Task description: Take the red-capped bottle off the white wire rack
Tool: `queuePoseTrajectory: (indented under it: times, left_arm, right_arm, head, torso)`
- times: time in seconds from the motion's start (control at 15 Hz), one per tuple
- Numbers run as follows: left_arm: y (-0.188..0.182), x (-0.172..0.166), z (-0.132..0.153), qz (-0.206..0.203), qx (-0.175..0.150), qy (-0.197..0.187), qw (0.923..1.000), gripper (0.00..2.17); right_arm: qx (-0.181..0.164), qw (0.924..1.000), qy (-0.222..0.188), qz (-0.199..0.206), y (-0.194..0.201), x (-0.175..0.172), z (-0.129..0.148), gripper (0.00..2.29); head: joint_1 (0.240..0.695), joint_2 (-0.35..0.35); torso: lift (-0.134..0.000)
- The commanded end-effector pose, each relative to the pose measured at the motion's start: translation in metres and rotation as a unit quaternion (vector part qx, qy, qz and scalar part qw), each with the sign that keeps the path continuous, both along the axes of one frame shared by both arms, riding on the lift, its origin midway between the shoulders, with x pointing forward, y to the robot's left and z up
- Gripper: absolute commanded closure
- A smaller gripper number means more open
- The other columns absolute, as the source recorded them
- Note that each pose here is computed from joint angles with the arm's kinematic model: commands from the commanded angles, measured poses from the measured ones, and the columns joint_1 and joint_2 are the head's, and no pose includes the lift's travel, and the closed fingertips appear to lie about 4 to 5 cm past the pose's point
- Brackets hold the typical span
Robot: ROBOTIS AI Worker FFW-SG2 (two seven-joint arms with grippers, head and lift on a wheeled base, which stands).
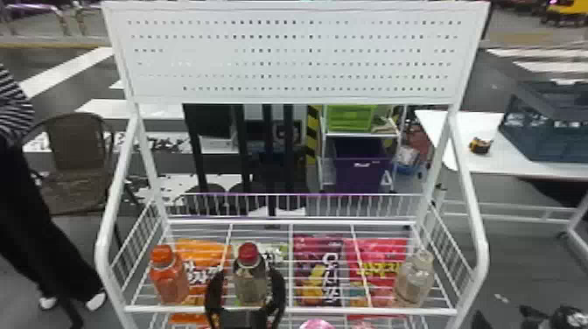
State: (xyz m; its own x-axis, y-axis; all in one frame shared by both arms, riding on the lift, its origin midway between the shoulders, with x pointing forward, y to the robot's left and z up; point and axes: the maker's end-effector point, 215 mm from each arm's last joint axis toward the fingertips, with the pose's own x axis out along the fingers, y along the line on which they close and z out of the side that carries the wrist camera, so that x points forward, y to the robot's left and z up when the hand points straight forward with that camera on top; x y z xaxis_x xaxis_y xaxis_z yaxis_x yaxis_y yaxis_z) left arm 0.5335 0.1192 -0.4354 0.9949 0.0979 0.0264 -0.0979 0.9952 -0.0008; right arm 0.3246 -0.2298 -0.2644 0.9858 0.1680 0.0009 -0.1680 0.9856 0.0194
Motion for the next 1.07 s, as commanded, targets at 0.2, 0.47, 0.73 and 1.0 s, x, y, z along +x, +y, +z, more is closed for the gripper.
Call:
queuePoseTrajectory:
  times: [0.2, 0.47, 0.73, 1.0]
  left_arm:
    - [0.005, 0.01, 0.002, -0.001, 0.001, 0.0, 1.0, 1.18]
    - [-0.006, -0.019, 0.036, -0.007, -0.018, -0.005, 0.9998, 1.98]
    - [-0.015, -0.049, 0.095, -0.027, 0.016, 0.016, 0.9994, 1.98]
    - [0.006, -0.082, 0.149, -0.033, 0.05, 0.016, 0.9981, 1.98]
  right_arm:
    - [0.0, 0.9999, -0.011, -0.003, -0.003, -0.005, 0.006, 0.48]
    - [0.002, 0.9999, -0.016, -0.001, -0.001, -0.006, 0.009, 0.48]
    - [0.003, 0.9999, -0.016, 0.001, 0.001, -0.007, 0.01, 0.48]
    - [0.003, 0.9999, -0.013, 0.002, 0.002, -0.007, 0.007, 0.48]
  head:
    - [0.499, 0.0]
    - [0.499, 0.0]
    - [0.499, 0.0]
    - [0.499, 0.0]
  torso:
    - [0.0]
    - [0.0]
    - [0.0]
    - [0.0]
